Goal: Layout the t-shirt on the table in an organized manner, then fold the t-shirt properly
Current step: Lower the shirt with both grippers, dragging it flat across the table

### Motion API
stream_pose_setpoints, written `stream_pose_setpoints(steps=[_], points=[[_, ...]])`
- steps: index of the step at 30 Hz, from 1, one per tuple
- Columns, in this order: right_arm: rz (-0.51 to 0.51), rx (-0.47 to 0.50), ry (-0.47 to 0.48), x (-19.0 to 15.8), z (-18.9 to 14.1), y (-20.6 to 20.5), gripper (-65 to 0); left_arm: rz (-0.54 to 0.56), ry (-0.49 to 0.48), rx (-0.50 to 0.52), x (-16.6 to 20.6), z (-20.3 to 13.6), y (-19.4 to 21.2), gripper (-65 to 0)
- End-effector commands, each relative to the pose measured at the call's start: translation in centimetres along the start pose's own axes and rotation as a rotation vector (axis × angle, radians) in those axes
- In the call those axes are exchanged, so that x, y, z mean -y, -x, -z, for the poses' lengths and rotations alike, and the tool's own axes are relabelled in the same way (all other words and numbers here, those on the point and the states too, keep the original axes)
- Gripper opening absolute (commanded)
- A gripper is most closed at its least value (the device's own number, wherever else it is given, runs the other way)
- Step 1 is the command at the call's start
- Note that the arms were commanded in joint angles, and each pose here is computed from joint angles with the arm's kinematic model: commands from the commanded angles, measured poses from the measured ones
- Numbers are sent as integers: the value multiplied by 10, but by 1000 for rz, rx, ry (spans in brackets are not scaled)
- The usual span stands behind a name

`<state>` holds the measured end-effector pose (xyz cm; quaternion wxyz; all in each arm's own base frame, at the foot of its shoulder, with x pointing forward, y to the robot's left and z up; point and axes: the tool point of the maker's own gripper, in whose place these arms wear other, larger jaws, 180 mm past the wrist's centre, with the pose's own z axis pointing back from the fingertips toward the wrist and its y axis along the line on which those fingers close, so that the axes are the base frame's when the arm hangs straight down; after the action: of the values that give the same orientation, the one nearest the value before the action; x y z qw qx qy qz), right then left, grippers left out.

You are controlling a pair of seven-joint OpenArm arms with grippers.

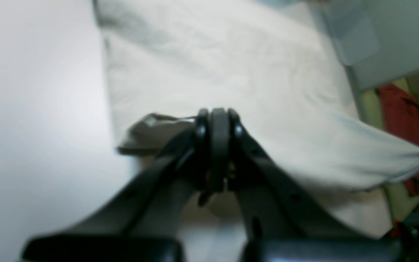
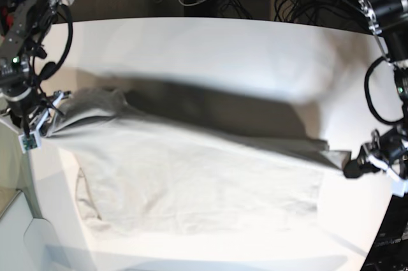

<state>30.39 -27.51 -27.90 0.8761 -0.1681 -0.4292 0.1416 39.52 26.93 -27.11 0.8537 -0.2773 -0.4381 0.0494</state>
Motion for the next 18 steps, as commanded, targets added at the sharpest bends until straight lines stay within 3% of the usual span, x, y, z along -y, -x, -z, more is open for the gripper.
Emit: stream_pose_setpoints(steps=[1, 7, 18], points=[[2, 66, 4, 2, -4, -13, -638, 18, 21, 62, 6, -8, -18, -647], [12, -13, -66, -28, -11, 29, -639, -46, -38, -47, -19, -22, 49, -647], [11, -110, -78, -34, -23, 67, -639, -102, -52, -182, -27, -34, 103, -647]])
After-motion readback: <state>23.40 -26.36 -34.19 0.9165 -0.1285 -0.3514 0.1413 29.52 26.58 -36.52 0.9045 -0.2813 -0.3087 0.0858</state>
